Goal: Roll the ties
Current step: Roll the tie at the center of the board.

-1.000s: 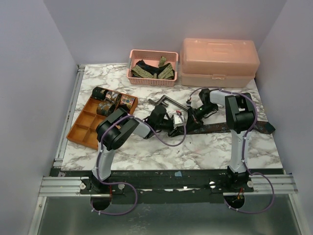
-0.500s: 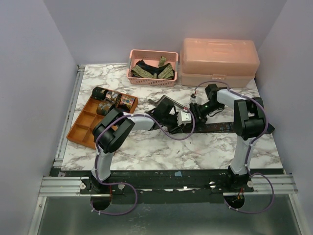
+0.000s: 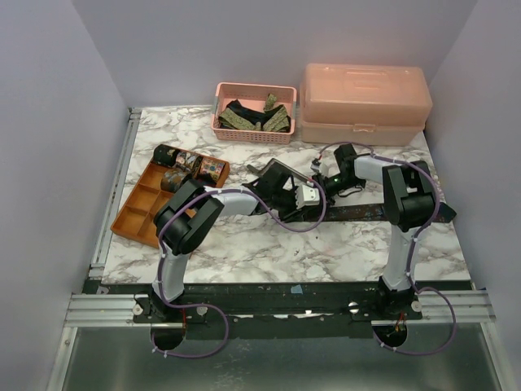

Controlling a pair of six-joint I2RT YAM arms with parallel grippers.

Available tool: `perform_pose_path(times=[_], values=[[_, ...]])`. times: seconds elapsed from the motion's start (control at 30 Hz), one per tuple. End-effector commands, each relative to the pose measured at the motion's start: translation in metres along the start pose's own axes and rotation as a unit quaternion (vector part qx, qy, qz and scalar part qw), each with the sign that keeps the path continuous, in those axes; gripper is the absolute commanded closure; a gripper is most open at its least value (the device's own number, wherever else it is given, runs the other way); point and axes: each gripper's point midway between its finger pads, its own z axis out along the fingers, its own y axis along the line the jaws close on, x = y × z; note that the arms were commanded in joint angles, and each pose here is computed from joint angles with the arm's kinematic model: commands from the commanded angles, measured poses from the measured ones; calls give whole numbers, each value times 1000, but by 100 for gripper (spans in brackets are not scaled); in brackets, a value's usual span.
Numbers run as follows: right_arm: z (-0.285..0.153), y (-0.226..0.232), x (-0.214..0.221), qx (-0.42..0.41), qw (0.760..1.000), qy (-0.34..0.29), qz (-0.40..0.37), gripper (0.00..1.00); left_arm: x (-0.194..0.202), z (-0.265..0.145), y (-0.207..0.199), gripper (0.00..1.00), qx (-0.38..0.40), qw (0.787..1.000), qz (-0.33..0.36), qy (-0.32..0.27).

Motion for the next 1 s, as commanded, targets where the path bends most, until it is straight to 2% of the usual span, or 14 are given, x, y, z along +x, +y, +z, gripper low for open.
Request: perform_pose_path(times=[0.0,0.1,0.17,0.4,0.6,0.97], values=[[10,-31,12,38,999,25,-5,99,82,-4,-39,78,39,987,-81,130],[6,-64,23,102,994,44,-9,100,75,-5,-35,55,39,988,-102,109],[3,-85,29,138,989,54,-3,100,63,-7,-29,47,38,991,-109,70],[-10,-120,23,234,971,55,-17,100,23,-13,-21,35,29,996,-64,-55],[-19,-137,18,285,957,57,-17,100,1,-6,-12,33,18,992,-28,-124],[-20,-144,11,296,953,66,-21,100,-4,26,-8,46,28,989,-32,-145]])
